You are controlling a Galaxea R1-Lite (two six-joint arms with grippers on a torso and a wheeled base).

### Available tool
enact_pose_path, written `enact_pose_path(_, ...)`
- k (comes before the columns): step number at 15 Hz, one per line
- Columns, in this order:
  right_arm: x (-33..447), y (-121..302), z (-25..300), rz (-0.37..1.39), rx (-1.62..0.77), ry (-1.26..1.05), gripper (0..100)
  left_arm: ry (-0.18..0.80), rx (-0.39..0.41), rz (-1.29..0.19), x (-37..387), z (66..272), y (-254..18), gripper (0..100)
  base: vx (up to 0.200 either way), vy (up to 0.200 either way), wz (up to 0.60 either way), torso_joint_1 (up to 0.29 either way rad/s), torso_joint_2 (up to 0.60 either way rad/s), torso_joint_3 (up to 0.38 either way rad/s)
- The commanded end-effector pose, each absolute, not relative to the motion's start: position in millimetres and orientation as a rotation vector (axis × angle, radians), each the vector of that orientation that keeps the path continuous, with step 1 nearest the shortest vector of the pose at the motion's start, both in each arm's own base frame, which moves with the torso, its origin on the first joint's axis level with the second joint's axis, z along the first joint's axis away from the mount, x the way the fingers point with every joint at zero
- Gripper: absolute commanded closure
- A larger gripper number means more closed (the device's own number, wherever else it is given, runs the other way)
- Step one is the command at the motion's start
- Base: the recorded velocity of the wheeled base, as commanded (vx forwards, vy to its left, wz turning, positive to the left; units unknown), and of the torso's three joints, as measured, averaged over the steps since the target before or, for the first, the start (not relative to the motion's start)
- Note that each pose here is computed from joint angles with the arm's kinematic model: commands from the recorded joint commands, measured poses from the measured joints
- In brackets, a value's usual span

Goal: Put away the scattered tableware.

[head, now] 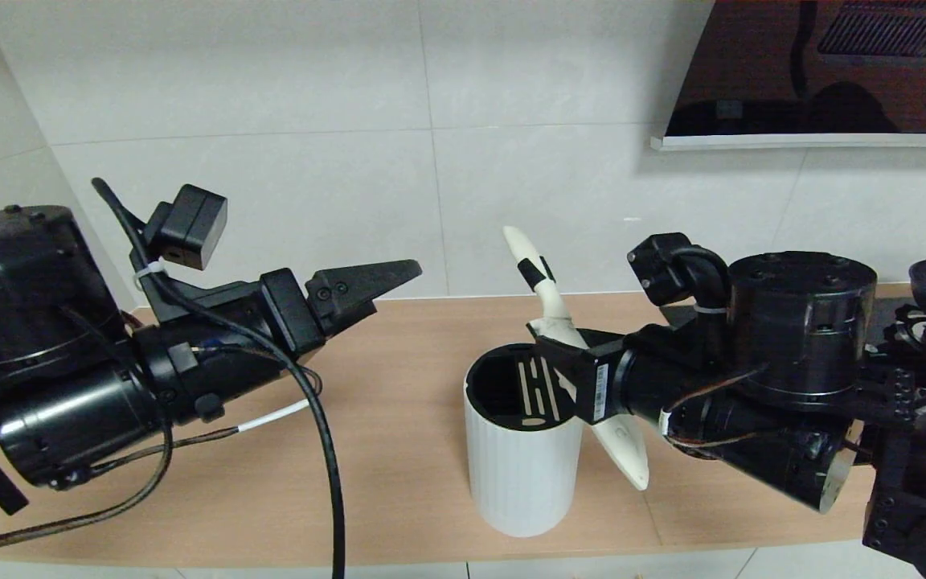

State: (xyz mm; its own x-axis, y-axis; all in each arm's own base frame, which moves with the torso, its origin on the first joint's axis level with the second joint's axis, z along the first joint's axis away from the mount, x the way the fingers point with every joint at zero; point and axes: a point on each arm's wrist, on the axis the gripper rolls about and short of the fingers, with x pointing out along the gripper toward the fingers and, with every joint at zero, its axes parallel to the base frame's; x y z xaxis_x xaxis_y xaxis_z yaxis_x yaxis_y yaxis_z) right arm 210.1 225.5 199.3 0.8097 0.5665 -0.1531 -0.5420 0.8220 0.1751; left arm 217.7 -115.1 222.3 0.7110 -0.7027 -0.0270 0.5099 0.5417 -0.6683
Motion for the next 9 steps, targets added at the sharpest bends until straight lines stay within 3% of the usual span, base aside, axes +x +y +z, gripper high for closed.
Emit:
enact_pose_path(1, 200.6, 232.8, 198.7, 0.631, 0.131, 0.21, 100, 0.326, -0.732, -0.773, 220.4, 217.4, -132.2, 0, 0.0, 0.0, 0.0, 0.0, 0.0, 0.0)
enact_pose_path(9, 185.9, 244.6, 191.1, 0.686, 0.135, 0.246, 100, 0.331, -0.767, -0.792, 233.5, 183.2, -174.6, 0, 0.0, 0.0, 0.0, 0.0, 0.0, 0.0)
